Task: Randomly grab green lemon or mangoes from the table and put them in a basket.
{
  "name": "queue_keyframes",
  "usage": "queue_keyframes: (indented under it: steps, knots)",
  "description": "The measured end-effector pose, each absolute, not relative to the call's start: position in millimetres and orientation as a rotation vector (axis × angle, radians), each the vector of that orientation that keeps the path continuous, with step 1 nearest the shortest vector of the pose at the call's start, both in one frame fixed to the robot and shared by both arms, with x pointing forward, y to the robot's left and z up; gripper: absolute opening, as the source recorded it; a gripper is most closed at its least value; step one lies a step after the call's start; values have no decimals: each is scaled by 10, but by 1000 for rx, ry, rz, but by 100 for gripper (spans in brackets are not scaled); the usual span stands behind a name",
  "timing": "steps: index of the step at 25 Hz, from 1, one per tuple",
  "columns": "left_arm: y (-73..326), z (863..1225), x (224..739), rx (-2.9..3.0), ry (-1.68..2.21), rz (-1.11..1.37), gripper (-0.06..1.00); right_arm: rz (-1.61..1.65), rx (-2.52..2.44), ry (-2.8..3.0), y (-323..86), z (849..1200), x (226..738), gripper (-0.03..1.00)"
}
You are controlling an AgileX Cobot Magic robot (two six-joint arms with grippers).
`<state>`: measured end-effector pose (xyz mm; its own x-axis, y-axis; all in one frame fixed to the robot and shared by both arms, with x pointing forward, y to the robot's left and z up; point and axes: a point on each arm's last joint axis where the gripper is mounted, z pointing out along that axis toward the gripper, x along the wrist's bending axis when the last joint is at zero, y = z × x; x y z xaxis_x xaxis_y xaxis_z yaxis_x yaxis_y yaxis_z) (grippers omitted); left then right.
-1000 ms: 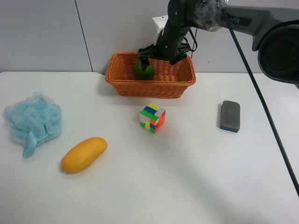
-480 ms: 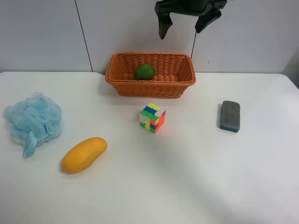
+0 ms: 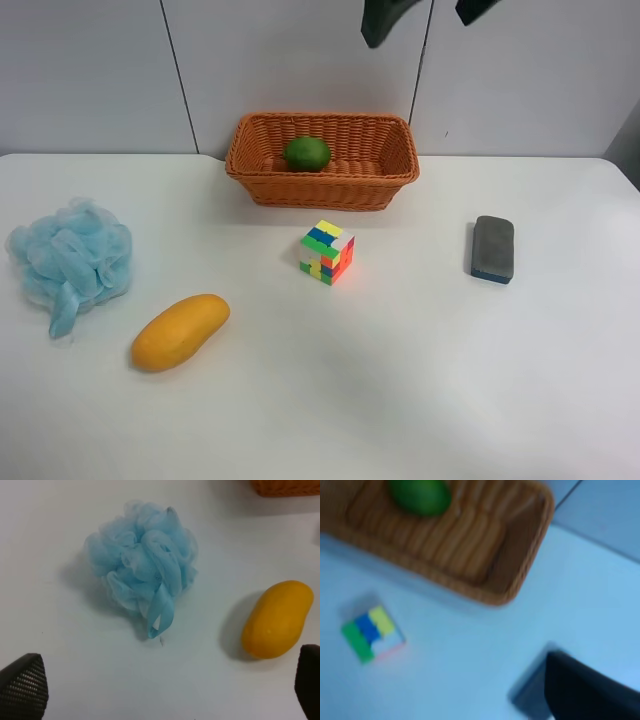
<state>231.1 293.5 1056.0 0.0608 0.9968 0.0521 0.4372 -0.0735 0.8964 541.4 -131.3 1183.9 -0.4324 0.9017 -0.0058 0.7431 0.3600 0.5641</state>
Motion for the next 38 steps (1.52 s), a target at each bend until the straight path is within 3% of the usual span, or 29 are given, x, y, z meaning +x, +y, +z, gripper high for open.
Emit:
queue_keyframes:
  steps: [11, 20, 29, 38]
  knots:
    - [2935, 10560, 2311, 1610, 1466, 971, 99, 574, 1382, 2484, -1937, 11352, 3974, 99]
    - [2935, 10560, 2311, 1610, 1466, 971, 99, 703, 1347, 2415, -2523, 11006, 3121, 99]
    - [2935, 10560, 2311, 1610, 1466, 971, 99, 952, 1262, 2259, -2849, 10571, 2643, 99]
    - [2935, 10560, 2311, 1610, 1466, 971, 99, 1107, 1198, 2146, -2926, 10459, 2529, 99]
